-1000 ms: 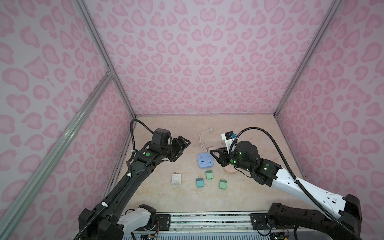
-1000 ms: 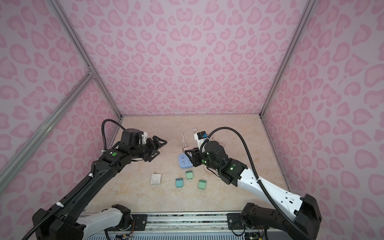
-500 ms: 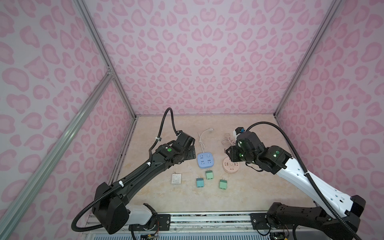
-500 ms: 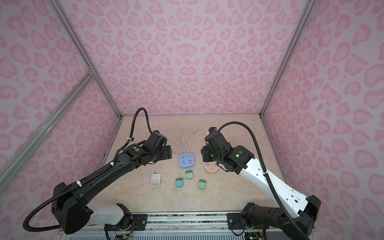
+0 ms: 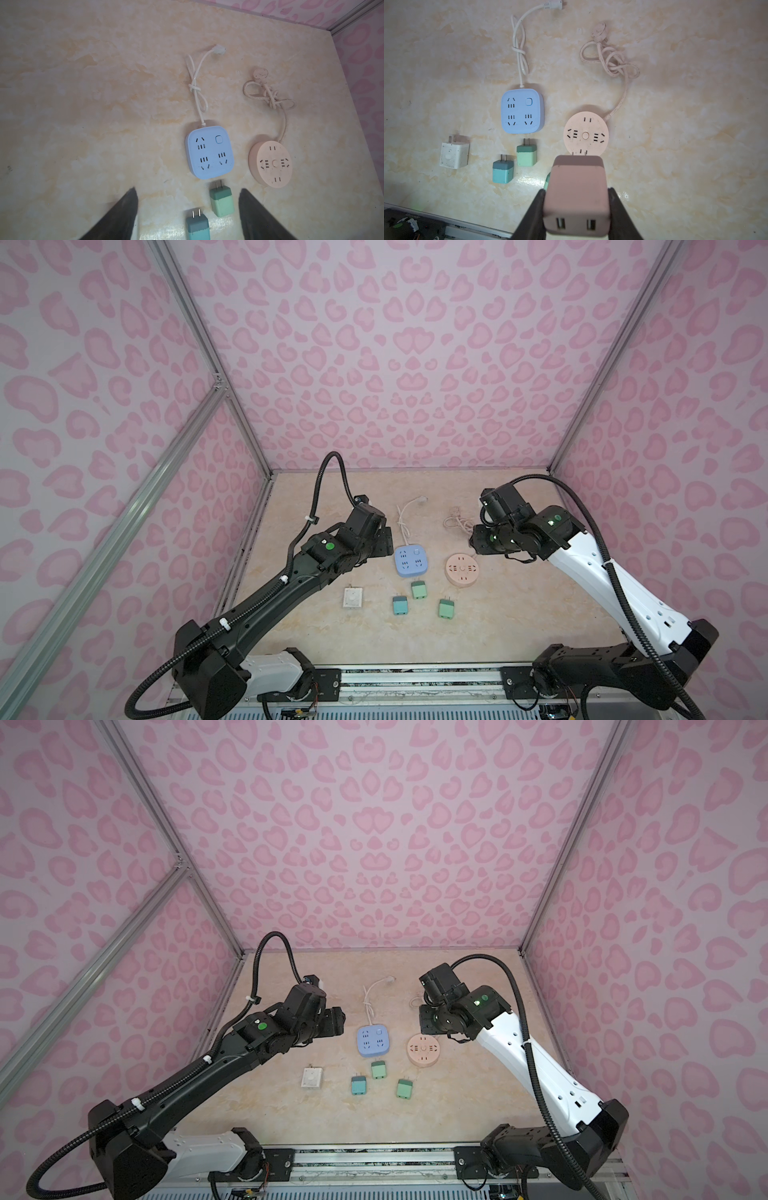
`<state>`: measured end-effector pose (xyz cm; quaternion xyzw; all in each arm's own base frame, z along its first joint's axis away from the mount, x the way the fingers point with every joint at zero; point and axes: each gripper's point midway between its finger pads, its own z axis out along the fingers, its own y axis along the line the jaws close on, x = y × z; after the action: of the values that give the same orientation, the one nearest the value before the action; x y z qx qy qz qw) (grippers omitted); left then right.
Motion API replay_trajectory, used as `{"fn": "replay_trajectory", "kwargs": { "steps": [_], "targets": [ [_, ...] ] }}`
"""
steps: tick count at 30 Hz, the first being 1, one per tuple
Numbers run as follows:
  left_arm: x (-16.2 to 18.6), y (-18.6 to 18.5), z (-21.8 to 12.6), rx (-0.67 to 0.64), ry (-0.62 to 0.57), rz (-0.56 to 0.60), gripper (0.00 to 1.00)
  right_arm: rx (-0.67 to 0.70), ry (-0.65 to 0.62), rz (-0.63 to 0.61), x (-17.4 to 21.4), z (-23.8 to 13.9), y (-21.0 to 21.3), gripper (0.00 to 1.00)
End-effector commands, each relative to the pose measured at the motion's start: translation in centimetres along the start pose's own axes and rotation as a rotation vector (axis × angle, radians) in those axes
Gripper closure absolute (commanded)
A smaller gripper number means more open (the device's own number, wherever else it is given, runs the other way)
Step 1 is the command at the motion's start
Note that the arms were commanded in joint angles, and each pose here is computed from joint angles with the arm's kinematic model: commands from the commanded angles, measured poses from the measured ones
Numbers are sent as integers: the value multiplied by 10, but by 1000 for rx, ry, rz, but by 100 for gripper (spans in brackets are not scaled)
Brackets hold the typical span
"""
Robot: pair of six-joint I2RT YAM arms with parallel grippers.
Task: Insert the plug
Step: 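Carry the pink adapter with the right gripper over the pink round strip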
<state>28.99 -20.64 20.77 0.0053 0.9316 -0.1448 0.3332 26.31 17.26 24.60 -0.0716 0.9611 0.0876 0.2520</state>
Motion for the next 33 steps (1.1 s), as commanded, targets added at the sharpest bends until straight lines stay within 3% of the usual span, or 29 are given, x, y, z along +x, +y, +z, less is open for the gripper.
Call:
{"fn": "replay_trajectory", "kwargs": {
  "steps": [1,5,13,17,24,33],
  "targets": [
    [0,-7,3,53,-24,-41,18,35,45,-4,6,1,-11,100],
    [5,1,4,30,-23,-67,17,52,70,3,6,10,-18,100],
    [29,-6,10,104,57,-26,20,-51,239,108,26,57,-16,100],
    [41,-6,14,133,81,-54,20,-7,298,90,30,74,-23,100],
    [50,-12,16,206,78,-116,19,-5,341,68,26,100,-20,100],
    [49,-10,15,194,70,-109,20,20,340,53,14,121,-19,100]
  ]
}}
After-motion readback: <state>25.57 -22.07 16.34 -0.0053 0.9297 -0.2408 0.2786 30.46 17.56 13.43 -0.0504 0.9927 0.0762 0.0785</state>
